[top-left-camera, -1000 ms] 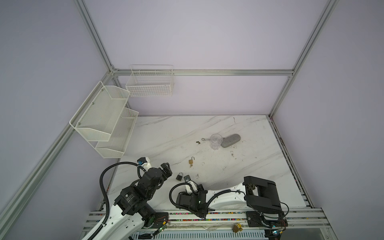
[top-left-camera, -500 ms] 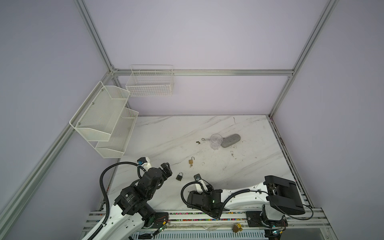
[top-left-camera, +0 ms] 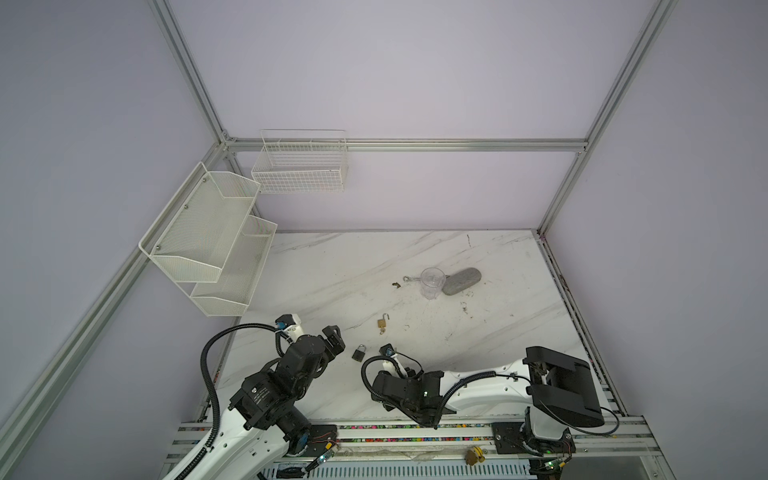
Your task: Unlock with the key
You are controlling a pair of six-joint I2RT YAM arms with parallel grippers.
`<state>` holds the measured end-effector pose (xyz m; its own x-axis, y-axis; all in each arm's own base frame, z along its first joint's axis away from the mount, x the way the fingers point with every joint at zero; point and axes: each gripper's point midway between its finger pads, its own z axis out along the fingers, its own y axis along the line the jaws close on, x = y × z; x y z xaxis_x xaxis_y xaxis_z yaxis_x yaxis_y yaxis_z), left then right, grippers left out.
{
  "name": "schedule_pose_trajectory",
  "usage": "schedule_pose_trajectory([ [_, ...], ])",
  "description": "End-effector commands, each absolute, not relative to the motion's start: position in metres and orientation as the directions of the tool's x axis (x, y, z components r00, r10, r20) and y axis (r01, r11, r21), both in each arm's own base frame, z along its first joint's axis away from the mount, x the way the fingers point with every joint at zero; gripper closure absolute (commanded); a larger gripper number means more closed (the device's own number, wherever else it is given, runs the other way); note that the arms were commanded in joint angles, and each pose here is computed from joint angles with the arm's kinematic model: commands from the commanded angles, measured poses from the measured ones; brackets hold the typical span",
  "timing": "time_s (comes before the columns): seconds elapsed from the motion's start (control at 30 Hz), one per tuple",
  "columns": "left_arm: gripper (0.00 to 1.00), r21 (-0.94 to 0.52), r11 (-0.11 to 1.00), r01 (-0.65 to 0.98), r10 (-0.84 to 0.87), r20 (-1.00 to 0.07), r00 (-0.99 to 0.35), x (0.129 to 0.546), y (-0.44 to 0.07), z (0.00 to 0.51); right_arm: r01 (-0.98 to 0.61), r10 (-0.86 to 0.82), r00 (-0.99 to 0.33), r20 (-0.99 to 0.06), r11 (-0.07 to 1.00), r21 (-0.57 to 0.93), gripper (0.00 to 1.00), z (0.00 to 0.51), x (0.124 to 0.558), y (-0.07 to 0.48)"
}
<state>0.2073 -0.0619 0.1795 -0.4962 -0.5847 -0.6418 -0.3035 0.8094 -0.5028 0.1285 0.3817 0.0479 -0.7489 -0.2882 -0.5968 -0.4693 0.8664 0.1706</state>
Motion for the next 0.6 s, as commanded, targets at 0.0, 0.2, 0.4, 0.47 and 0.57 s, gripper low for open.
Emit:
schedule_pose_trajectory([
  [0.0,0.00,-0.490,0.822,-0.290,-0.566,-0.649,-0.509,0.212,-0.067,0.172,-0.474,-0.284,-0.769,-0.573,0.855,0.212,0.51,0.048,0.129,0.378],
  [0.2,0.00,-0.486,0.828,-0.279,-0.556,-0.647,-0.522,0.216,-0.072,0.171,-0.469,-0.292,-0.779,-0.554,0.859,0.207,0.60,0.041,0.131,0.376],
  [0.4,0.00,-0.493,0.826,-0.272,-0.557,-0.646,-0.522,0.217,-0.074,0.173,-0.468,-0.311,-0.790,-0.528,0.863,0.192,0.67,0.030,0.129,0.380],
  [0.47,0.00,-0.496,0.825,-0.271,-0.559,-0.643,-0.523,0.217,-0.074,0.172,-0.465,-0.310,-0.792,-0.527,0.865,0.189,0.67,0.029,0.129,0.379],
  [0.57,0.00,-0.497,0.825,-0.271,-0.559,-0.642,-0.524,0.217,-0.075,0.172,-0.460,-0.317,-0.792,-0.521,0.871,0.169,0.69,0.023,0.129,0.377],
])
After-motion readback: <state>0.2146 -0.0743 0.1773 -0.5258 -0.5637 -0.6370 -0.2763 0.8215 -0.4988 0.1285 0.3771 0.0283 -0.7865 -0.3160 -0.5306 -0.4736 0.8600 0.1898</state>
